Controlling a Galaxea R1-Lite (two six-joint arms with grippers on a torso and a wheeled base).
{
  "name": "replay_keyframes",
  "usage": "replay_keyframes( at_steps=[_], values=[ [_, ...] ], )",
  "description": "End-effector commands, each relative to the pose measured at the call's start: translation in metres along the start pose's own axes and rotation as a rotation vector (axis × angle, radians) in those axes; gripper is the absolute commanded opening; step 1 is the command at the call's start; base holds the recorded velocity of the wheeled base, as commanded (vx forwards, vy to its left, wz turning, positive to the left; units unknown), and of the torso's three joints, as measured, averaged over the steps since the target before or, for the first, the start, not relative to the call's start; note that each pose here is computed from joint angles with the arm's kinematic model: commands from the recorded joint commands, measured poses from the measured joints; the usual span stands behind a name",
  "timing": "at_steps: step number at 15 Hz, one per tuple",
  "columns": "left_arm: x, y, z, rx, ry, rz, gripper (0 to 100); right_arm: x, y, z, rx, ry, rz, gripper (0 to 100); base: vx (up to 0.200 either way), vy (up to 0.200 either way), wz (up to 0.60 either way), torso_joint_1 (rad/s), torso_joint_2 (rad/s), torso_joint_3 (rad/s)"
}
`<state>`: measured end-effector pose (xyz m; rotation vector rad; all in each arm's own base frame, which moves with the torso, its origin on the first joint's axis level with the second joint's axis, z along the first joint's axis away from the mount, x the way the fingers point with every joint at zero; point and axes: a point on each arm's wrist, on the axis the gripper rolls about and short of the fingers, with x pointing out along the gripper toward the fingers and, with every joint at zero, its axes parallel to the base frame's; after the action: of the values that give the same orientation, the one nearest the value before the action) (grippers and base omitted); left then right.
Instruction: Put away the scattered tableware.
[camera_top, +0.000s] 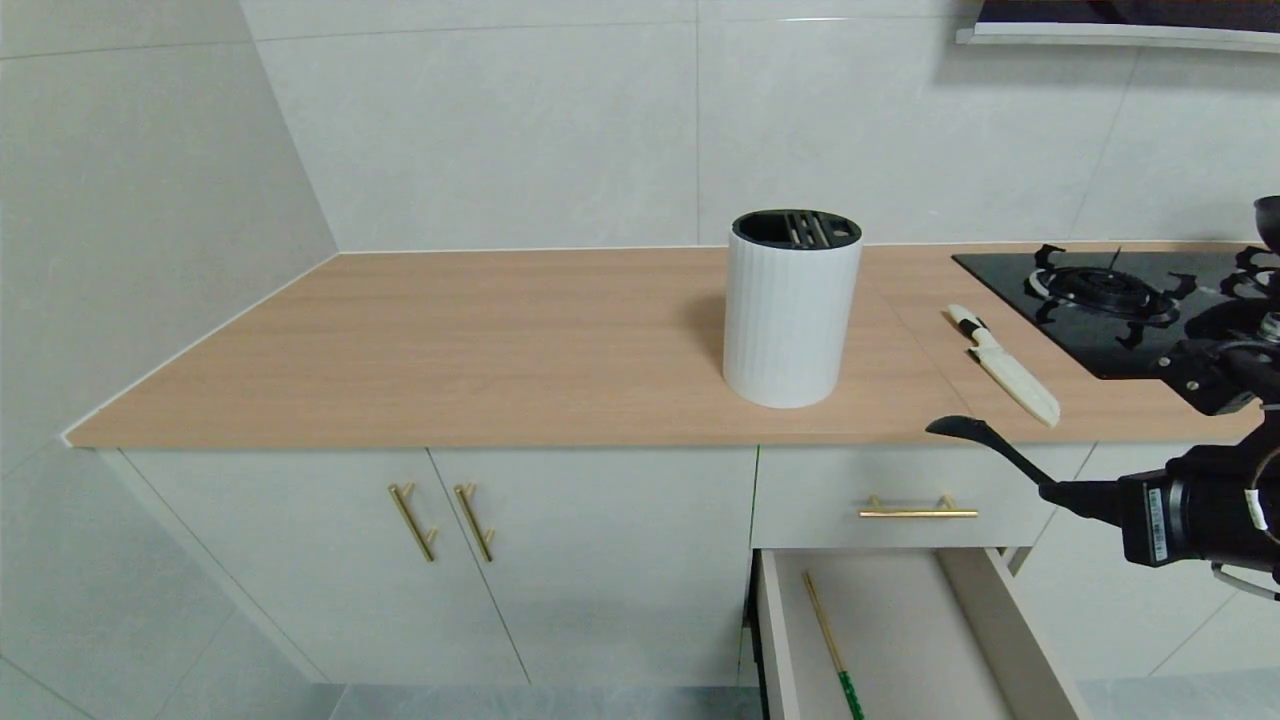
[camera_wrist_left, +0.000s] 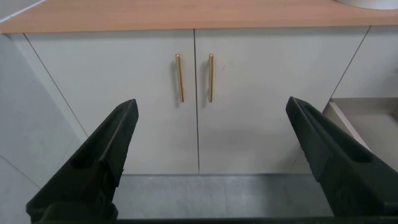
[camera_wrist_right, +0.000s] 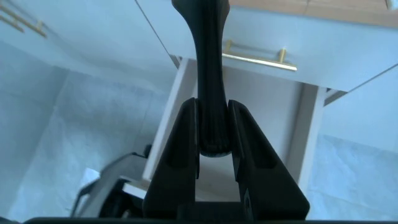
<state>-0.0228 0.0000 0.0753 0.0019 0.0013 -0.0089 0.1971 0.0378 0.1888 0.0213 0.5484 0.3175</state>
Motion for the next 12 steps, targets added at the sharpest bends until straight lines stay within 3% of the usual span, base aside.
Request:
replay_keyframes(
  at_steps=[1, 8, 12],
  values=[
    [0.0000, 0.0000, 0.0000, 0.000, 0.000, 0.000, 100, -0.0024, 0.0007, -0.0016, -0.003, -0.003, 0.002, 0, 0.000, 0.000, 0.00, 0.000, 0.00, 0.000],
    [0.0000, 0.0000, 0.0000, 0.000, 0.000, 0.000, 100, 0.0004, 0.0002, -0.0051, -0.003, 0.016, 0.003, 0, 0.000, 0.000, 0.00, -0.007, 0.01, 0.009],
    [0.0000, 0.0000, 0.0000, 0.000, 0.000, 0.000, 100, 0.0022, -0.0002, -0.0071, -0.003, 0.027, 0.003, 0, 0.000, 0.000, 0.00, -0.167, 0.39, 0.220]
  ],
)
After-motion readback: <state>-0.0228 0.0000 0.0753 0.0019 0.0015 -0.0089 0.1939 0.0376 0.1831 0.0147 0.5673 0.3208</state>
